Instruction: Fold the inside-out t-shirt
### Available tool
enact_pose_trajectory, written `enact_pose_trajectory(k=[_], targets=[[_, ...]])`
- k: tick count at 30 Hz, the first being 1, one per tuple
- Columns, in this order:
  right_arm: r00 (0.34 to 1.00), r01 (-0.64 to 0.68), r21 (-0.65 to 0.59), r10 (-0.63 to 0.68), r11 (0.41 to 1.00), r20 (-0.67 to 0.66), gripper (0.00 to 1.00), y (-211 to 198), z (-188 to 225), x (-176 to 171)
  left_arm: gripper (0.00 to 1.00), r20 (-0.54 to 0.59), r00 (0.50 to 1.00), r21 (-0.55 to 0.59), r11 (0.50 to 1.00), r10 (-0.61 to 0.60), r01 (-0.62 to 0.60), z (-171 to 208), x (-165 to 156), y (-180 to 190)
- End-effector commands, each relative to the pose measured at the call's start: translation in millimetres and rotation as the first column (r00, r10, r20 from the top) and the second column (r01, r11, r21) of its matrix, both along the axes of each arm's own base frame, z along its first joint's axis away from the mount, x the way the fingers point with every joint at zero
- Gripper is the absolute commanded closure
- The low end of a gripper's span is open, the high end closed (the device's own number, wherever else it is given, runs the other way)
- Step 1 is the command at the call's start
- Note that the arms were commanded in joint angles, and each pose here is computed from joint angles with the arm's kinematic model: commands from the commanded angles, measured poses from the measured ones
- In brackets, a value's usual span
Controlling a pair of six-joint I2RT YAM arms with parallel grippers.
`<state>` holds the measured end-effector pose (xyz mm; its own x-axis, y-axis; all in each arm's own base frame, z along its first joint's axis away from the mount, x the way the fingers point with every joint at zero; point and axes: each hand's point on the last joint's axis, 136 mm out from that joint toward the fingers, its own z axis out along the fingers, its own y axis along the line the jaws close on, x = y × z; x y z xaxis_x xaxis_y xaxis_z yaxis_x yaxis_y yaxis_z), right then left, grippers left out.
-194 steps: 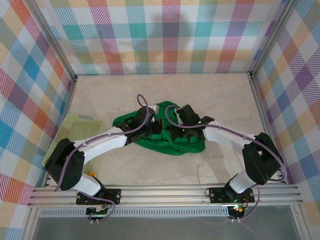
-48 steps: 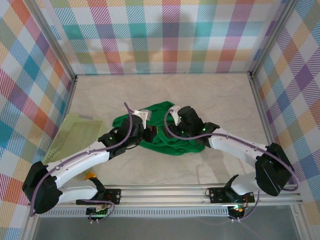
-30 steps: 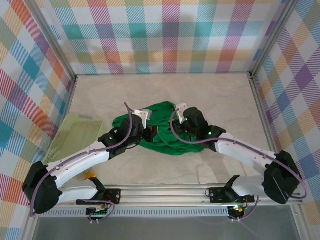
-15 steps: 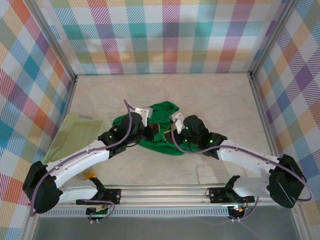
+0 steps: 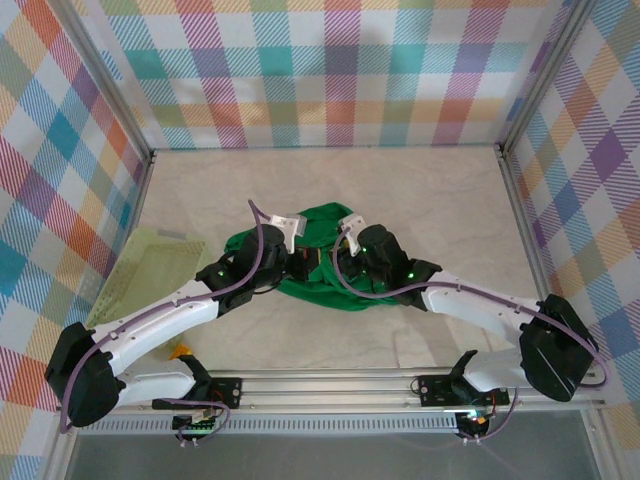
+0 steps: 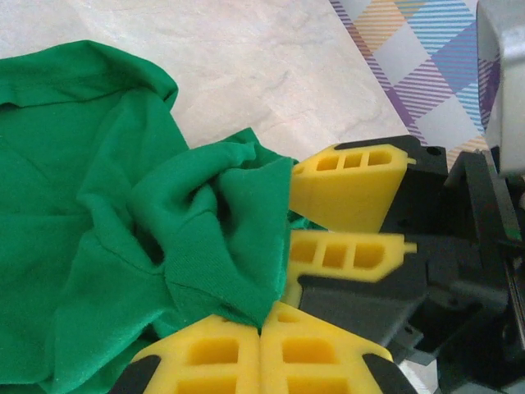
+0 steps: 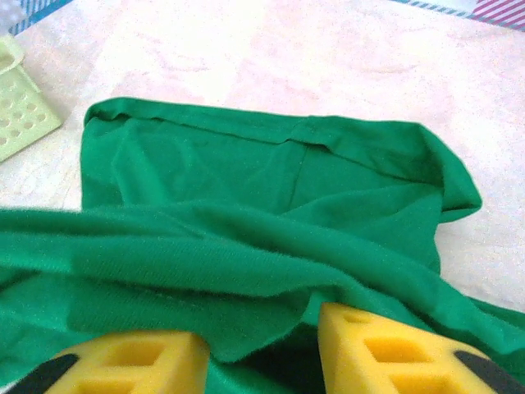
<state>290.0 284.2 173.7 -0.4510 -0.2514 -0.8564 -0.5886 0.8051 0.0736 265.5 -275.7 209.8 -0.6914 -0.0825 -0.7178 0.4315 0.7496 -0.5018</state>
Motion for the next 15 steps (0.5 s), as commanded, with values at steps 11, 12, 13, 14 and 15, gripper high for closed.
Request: enact_pose_trajectory(k=[11,12,13,14,15], targets=[[0.99,0.14,-0.067,-0.142,0.988,-0.014,0.68,-5,-6,25,1.0,0.068,0.998,-0.038,0.999,-0.013,0.016,25,6,-4],[0.988,0.153,-0.075,-0.155,0.985,-0.015,0.7,-7,-7,26,1.0,0.067,0.998,-0.038,0.999,-0.013,0.016,24,6,-4],[0.987,0.157,-0.082,-0.159,0.984,-0.015,0.72,-8,-8,26,1.0,0.07,0.998,-0.037,0.999,-0.011,0.013,25,6,-4],[0.987,0.157,-0.086,-0.159,0.984,-0.014,0.74,-9,-6,26,1.0,0.069,0.998,-0.033,0.999,-0.005,0.007,24,7,-3],[0.987,0.158,-0.085,-0.16,0.984,-0.009,0.76,-10,-3,25,1.0,0.068,0.998,-0.023,1.0,0.005,-0.004,22,8,-1]])
